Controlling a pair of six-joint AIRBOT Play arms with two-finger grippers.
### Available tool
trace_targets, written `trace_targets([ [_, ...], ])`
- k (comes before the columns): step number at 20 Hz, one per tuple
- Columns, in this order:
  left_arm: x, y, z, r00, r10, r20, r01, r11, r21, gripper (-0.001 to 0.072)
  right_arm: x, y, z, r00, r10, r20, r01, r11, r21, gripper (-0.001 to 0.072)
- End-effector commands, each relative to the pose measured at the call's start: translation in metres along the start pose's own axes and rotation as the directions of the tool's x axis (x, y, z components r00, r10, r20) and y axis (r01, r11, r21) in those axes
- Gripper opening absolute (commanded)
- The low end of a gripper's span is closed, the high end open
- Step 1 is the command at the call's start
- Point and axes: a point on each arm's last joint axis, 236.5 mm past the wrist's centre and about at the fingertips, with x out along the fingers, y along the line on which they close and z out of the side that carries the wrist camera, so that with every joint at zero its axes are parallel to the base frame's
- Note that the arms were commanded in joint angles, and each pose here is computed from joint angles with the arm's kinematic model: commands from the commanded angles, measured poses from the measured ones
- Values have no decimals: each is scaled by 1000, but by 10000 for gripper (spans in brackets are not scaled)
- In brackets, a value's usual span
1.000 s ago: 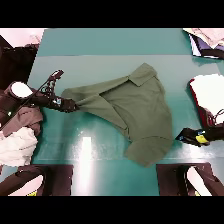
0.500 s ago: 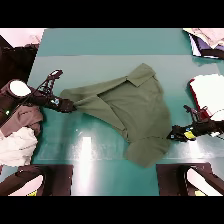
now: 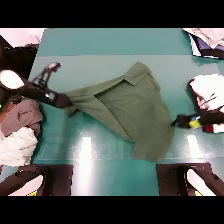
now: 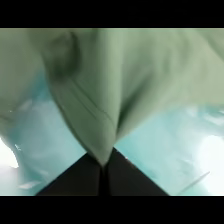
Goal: Fold the shirts.
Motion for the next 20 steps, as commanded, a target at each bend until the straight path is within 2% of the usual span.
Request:
trace_targets([
  [1,-79,10,47,979,171,114,-184,976,117,27,-111,26,83,919,-40,393,55,998,-28,18],
  [3,-149,-5,91,927,224,301,-271,955,124,27,-198,50,121,796,-46,604,100,993,-57,19],
  [5,-229,-37,125,836,211,507,-317,939,131,27,-280,82,137,659,-24,752,159,981,-108,18],
  [8,-340,-87,139,651,160,742,-382,914,138,26,-379,133,136,476,39,879,245,954,-175,18],
  [11,-420,-125,121,451,94,888,-404,908,109,26,-451,175,119,322,104,941,323,922,-213,19],
  [16,-503,-169,68,218,7,976,-431,898,90,26,-508,211,92,183,172,968,393,890,-232,18],
  [18,-510,-178,58,202,-15,979,-409,907,98,26,-510,213,84,168,173,971,396,890,-227,18],
  [20,-500,-179,57,243,-23,970,-395,911,121,26,-504,205,83,162,155,974,386,899,-208,16],
])
